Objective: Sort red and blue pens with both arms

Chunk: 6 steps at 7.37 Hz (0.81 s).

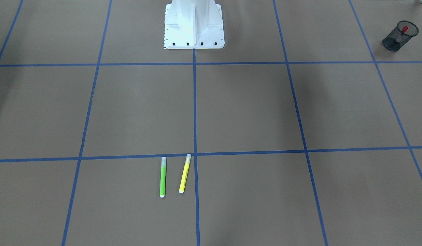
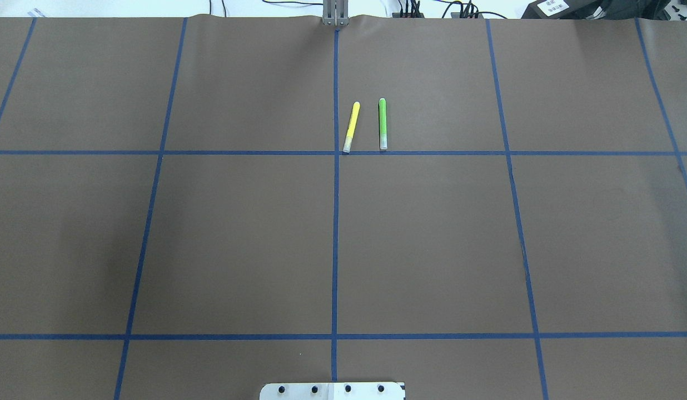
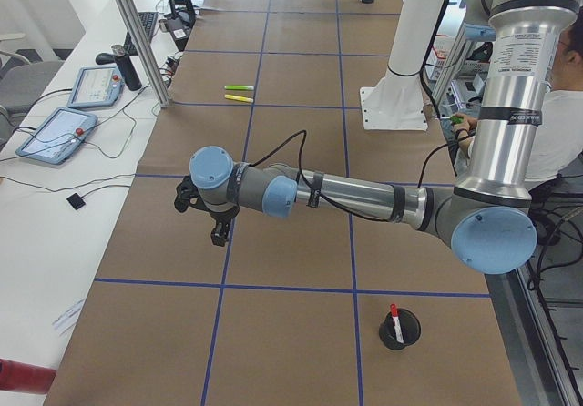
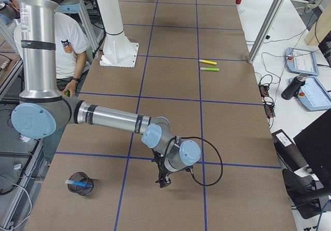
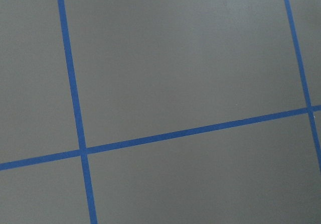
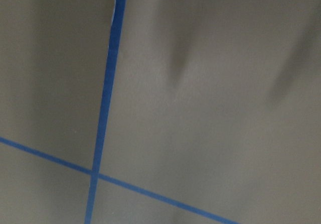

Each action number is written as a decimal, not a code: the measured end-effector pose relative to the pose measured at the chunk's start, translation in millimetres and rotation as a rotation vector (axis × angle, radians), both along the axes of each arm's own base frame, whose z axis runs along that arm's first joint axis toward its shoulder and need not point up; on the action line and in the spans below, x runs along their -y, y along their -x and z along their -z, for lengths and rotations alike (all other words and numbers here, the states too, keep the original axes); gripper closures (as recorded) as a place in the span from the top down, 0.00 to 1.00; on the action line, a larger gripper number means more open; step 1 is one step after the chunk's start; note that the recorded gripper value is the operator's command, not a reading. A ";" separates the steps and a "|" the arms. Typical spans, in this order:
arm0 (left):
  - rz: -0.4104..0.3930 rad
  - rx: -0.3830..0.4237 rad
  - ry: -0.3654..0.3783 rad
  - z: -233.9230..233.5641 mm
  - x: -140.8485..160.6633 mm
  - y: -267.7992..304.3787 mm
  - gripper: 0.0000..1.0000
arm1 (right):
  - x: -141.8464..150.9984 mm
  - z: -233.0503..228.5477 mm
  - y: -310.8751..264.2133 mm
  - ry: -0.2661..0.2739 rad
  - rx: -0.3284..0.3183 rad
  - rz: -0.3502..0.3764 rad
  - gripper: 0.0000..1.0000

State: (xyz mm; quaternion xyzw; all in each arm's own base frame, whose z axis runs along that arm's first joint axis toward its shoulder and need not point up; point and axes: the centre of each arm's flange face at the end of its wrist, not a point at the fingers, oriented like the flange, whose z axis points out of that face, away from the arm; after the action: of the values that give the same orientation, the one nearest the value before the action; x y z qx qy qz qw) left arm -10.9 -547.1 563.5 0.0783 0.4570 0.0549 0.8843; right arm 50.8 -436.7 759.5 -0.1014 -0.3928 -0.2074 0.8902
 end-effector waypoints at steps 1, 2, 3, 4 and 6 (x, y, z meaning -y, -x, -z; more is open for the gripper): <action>0.000 0.001 0.001 -1.5 -1.2 0.5 1.00 | 12.6 8.8 0.5 -0.055 -0.017 -0.057 1.00; 0.003 0.011 -0.001 -2.1 -1.4 1.6 1.00 | 22.8 16.8 1.0 -0.109 -0.028 -0.107 1.00; 0.011 0.039 -0.009 -1.2 -1.0 3.6 1.00 | 30.2 24.1 1.8 -0.147 -0.032 -0.157 1.00; 0.022 0.077 -0.021 0.6 -0.9 6.0 1.00 | 34.2 29.6 2.9 -0.163 -0.026 -0.206 1.00; 0.043 0.156 -0.029 -4.0 -1.8 11.2 1.00 | 36.5 38.8 4.5 -0.191 -0.010 -0.249 1.00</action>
State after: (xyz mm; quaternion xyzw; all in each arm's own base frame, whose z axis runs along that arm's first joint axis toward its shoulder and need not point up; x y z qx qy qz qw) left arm -22.1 -545.4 567.5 0.0965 0.3840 0.0486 0.9170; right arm 46.4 -473.2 720.7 0.0320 -0.3765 -0.1311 0.9165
